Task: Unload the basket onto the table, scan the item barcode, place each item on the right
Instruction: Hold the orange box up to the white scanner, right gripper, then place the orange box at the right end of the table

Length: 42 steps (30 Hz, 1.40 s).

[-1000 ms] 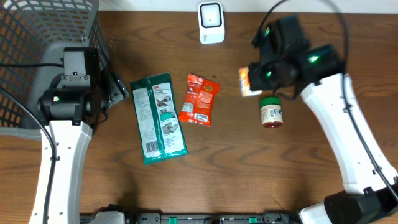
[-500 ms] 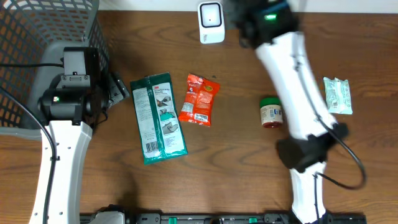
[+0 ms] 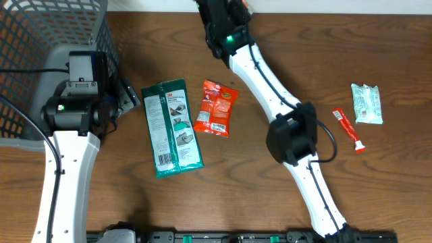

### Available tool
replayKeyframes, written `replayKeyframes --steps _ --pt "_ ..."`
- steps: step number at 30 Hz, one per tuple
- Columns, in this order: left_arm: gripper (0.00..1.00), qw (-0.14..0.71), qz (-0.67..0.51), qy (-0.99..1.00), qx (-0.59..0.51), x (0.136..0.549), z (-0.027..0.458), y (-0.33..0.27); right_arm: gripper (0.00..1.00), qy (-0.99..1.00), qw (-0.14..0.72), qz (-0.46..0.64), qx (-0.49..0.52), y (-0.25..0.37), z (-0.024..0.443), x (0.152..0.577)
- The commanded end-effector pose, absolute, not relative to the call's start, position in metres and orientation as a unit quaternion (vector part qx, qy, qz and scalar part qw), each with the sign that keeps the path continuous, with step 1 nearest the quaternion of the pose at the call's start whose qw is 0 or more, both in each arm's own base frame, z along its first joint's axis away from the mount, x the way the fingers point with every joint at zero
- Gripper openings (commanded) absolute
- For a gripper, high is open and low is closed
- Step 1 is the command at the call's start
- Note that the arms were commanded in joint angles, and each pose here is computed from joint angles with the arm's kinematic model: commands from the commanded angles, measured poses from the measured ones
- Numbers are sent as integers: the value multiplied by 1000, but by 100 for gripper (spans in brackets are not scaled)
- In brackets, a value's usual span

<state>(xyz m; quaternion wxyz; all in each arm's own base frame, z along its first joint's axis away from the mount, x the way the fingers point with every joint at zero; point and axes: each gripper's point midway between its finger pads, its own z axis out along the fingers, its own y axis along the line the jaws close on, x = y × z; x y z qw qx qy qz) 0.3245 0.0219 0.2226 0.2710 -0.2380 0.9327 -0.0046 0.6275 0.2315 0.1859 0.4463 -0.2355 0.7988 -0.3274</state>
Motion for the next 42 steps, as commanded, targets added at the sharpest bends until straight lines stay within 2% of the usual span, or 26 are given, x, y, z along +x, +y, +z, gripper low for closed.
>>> replayKeyframes --steps 1,7,16,21,23,29,31,37,40,42 --pt "82 273 7 932 -240 325 223 27 1 788 427 -360 -259 230 156 636" --pt "82 273 7 932 -240 325 223 27 1 788 418 -353 -282 237 130 640" --pt "82 273 7 932 -240 325 223 27 1 789 419 -354 -276 231 129 643" --pt "82 273 7 932 -240 325 223 27 1 787 434 -353 -262 229 147 645" --pt "82 273 7 932 -240 325 223 27 1 784 447 -350 -251 228 175 641" --pt "82 273 7 932 -240 325 223 27 1 824 460 -272 -188 214 259 593" --pt "82 273 7 932 -240 325 223 27 1 864 427 -189 -189 209 281 550" --pt "82 273 7 932 -240 325 223 27 1 922 326 -121 -172 168 299 468" --pt "82 273 7 932 -240 325 223 27 1 948 264 -128 -127 116 307 426" --pt "82 273 7 932 -240 325 223 27 1 957 237 -137 -95 89 306 414"
